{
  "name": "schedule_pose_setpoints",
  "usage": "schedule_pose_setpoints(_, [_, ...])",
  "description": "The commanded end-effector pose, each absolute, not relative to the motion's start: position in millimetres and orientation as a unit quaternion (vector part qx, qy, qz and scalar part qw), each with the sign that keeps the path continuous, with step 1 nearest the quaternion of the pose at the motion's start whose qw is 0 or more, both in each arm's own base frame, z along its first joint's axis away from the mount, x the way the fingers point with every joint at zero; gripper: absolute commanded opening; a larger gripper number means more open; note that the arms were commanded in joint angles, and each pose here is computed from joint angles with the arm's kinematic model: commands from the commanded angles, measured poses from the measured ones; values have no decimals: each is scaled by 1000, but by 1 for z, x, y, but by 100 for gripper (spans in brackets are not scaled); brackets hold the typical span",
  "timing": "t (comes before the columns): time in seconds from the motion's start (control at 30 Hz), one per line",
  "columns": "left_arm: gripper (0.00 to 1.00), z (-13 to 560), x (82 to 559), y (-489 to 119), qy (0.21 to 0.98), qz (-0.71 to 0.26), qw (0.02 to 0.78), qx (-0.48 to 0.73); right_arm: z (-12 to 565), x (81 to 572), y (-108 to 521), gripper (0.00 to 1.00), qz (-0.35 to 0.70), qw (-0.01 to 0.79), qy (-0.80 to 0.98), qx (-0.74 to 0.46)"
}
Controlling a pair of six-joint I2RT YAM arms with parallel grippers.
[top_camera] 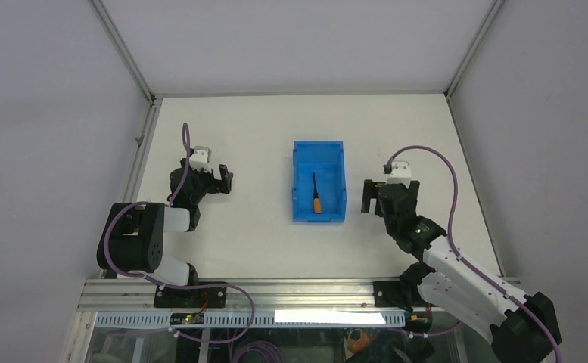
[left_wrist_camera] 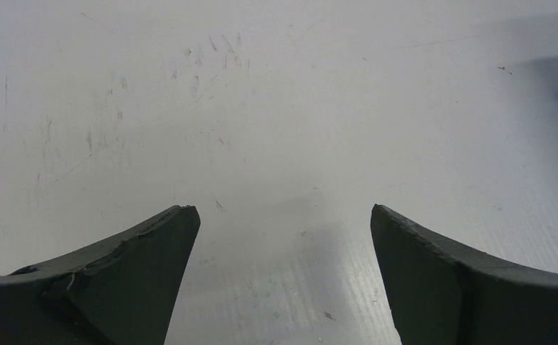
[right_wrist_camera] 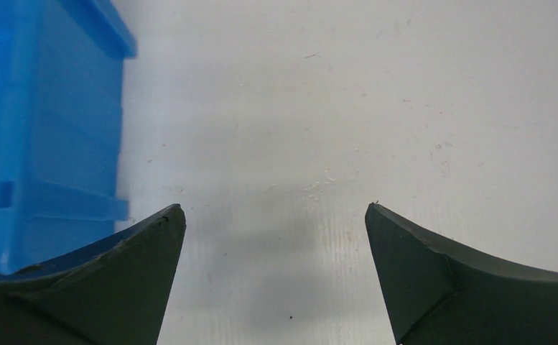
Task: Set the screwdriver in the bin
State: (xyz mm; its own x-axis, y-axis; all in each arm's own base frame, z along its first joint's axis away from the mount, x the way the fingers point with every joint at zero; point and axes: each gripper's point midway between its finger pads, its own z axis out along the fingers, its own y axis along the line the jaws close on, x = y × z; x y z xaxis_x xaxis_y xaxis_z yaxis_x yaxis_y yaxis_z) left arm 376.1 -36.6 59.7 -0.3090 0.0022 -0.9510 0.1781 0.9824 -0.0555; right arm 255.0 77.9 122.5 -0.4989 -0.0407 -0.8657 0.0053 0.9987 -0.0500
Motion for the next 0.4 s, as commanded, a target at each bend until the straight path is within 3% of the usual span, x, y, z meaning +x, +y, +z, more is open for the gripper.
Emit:
schedule_pose_setpoints(0.0, [99,82,388,-36,780,-78,618,56,144,271,58,99,-23,598,796,91])
schedule_pose_setpoints(0.17, [99,82,388,-36,780,-78,618,56,150,267,35,99,-46,621,766,161])
schedule_pose_setpoints(0.37, [99,82,388,-36,780,-78,618,56,149,266,36,99,-43,623,765,156])
